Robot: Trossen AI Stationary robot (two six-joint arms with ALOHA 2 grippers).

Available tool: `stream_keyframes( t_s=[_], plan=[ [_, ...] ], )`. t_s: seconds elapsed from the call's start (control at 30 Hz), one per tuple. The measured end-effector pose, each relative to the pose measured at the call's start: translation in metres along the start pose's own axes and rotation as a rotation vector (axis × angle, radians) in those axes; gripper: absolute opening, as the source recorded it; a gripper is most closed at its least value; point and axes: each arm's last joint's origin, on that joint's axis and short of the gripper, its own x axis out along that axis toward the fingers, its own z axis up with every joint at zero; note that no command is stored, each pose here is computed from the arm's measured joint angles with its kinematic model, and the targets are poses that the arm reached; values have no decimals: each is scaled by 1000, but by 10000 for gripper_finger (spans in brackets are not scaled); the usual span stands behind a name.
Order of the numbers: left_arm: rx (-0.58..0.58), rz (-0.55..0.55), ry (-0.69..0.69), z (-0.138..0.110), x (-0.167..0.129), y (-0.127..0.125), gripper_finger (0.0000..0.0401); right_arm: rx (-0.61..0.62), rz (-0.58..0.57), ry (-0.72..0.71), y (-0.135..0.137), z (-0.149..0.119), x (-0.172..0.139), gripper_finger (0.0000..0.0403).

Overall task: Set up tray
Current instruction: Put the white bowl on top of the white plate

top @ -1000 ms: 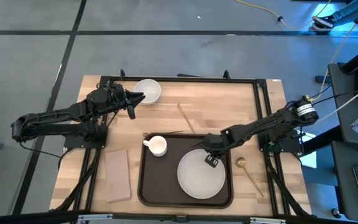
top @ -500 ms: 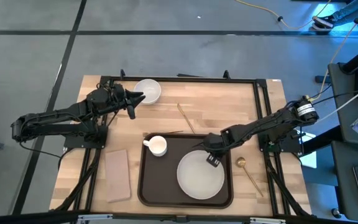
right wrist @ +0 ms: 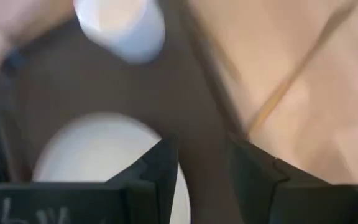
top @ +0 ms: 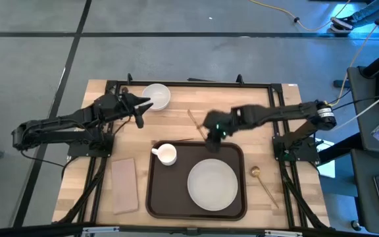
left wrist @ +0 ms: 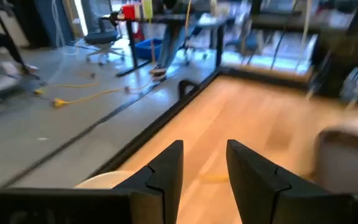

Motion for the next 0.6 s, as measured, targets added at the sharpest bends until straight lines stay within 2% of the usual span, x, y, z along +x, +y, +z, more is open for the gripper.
stream_keyframes(
  t_s=[0.13,0.27,0.4,0.47,0.6],
  plan=[
    [127,39,127,-12,4,5,124,66,28,-129,-5,30,-25,132],
    [132,24,282,-23,15,12,143,86,57,-223,-5,50,-50,132],
    [109,39,470,-21,25,22,160,92,93,-312,-3,66,-77,132],
    [137,50,561,-20,32,28,166,90,107,-352,-2,72,-90,132],
    [229,47,629,-11,55,37,173,34,116,-429,-2,83,-112,132]
  ],
)
